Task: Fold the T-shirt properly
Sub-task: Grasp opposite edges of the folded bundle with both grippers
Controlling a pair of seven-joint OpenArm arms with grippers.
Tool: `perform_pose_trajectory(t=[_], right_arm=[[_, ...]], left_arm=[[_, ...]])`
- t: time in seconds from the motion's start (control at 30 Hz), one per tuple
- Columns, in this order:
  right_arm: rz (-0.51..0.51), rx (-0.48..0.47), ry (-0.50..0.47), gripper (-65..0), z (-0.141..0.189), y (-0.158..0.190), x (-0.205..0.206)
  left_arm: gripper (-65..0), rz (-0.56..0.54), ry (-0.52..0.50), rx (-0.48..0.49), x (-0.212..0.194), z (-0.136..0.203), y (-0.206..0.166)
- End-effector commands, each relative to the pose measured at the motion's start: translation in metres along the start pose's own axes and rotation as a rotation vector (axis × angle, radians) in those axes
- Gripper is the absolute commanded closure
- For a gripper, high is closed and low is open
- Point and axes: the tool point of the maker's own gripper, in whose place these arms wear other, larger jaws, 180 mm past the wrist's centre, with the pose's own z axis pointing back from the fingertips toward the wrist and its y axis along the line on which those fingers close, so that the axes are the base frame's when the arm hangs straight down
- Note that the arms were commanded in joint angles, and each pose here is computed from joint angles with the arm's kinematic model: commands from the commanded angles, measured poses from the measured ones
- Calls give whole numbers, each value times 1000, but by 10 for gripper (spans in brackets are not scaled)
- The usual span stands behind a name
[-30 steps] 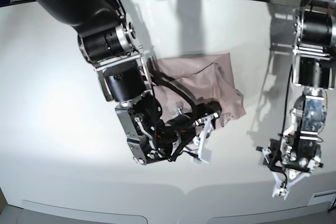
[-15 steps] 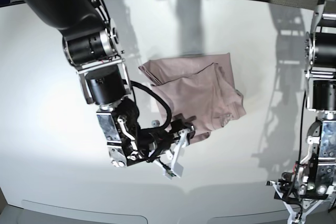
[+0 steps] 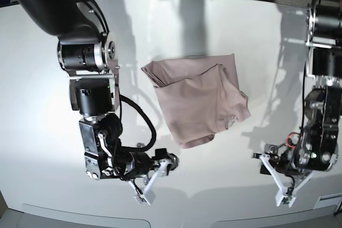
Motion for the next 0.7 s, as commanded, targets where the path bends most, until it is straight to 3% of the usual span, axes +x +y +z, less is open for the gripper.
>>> perform_pose_trajectory(t=[0.0, 0.27, 0.37, 0.5, 0.67], right_arm=[[36, 3, -70, -236, 9, 4, 31], [49, -11, -83, -235, 7, 3, 33], [65, -14, -51, -235, 1, 6, 26], [84, 2, 43, -235, -15, 12, 1], [149, 11, 106, -235, -31, 22, -18]], left_arm=[[-350, -10, -31, -13, 3, 6, -6], [-350, -12, -70, -195, -55, 42, -98], [-350, 12, -101, -248, -67, 61, -123], [-350, 86, -67, -326, -95, 66, -155], [-350, 127, -49, -360, -119, 69, -170]])
